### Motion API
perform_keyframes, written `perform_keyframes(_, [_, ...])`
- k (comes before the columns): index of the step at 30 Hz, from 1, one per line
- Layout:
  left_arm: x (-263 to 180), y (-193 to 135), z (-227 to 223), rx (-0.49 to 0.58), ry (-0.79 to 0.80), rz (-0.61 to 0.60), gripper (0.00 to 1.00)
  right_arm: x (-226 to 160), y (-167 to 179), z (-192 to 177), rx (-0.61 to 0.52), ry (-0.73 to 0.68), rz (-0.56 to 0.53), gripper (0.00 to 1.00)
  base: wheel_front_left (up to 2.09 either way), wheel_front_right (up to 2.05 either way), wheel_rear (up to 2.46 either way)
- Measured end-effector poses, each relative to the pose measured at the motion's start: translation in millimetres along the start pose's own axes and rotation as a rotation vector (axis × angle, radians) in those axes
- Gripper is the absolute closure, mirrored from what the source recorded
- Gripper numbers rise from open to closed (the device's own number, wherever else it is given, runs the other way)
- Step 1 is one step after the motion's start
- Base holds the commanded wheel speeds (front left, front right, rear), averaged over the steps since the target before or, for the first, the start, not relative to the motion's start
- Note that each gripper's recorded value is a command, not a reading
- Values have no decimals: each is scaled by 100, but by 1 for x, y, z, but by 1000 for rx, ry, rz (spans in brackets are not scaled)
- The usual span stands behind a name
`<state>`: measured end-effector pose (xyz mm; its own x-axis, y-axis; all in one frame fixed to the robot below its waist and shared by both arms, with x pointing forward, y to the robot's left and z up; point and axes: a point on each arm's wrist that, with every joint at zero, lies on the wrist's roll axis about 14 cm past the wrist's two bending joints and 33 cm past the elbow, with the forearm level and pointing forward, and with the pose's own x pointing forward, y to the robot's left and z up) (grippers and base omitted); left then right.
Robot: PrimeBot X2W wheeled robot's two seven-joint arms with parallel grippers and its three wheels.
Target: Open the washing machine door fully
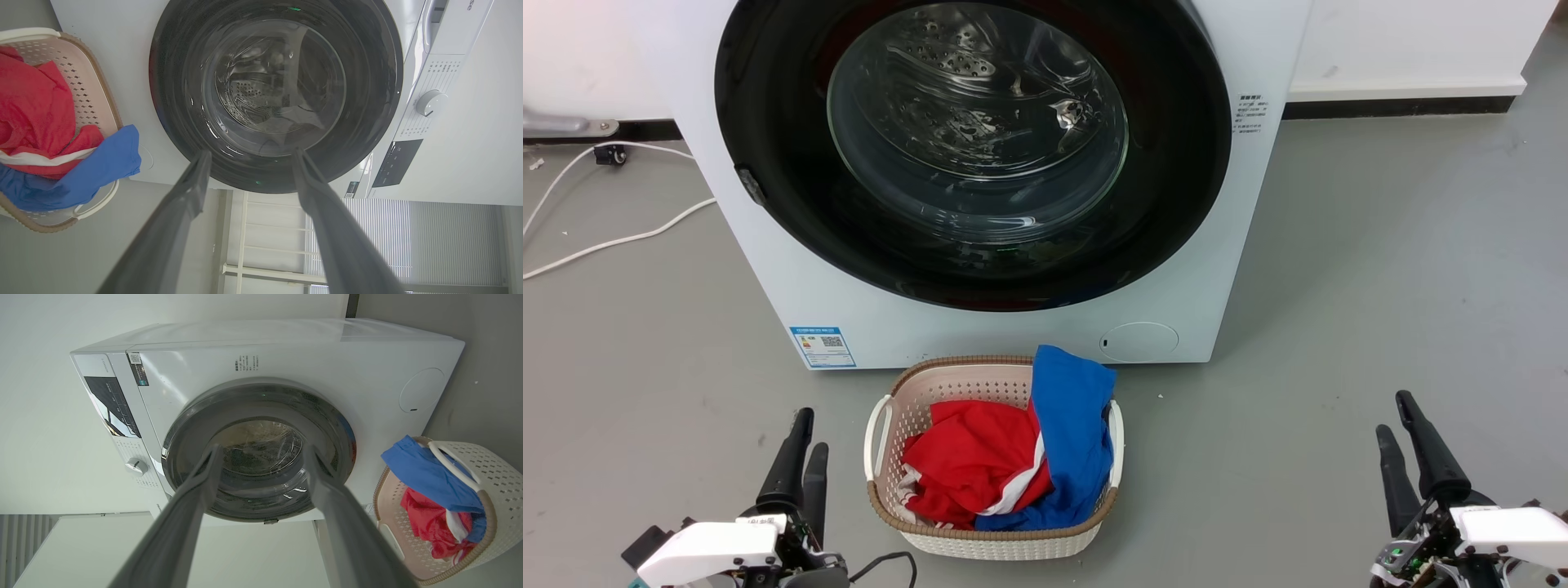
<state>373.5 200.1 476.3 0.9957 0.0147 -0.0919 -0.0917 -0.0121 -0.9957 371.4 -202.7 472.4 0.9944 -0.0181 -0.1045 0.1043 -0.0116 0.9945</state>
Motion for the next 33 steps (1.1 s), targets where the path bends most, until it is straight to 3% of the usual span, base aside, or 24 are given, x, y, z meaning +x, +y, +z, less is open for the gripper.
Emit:
perform_keyframes(12, [1, -14, 15, 171, -69, -14, 0, -2, 10, 13, -196, -58, 22, 0, 0, 0, 0])
perform_keyframes(33, [-2, -21, -1, 679, -75, 19, 0, -8, 38, 2, -739, -73, 107, 0, 0, 0, 0])
